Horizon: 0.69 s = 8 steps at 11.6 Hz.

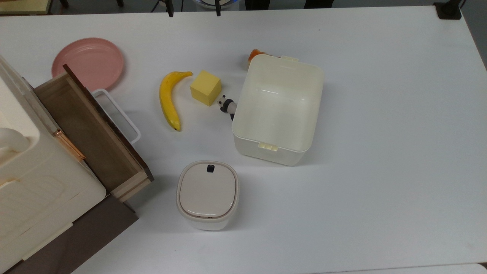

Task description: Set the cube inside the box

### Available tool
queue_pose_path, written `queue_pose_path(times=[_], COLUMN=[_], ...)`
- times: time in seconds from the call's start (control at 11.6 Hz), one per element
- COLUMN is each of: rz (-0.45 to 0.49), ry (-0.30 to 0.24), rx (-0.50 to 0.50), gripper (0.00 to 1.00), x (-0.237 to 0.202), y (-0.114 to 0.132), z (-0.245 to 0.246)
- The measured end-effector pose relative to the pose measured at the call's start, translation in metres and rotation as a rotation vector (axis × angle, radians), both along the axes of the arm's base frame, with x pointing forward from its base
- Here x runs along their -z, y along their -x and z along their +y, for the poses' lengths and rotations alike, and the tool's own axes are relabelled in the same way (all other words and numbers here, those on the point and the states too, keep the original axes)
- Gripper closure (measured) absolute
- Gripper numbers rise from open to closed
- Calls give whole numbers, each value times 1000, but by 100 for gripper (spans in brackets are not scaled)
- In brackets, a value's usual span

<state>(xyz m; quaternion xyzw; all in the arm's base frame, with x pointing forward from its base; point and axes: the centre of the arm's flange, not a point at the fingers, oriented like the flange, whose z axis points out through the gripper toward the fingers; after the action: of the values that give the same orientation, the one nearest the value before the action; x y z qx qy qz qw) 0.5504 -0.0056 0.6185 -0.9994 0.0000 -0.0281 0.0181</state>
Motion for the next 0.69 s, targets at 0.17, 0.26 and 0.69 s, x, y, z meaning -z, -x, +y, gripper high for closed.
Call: queue_pose_path(times=[0.17, 0.26, 0.69], rz=[1, 6, 12], ry=[1, 1, 1], rx=[-11, -14, -17], gripper=[0, 0, 0], x=[1, 3, 7], y=[0, -1, -4], z=[0, 1, 2])
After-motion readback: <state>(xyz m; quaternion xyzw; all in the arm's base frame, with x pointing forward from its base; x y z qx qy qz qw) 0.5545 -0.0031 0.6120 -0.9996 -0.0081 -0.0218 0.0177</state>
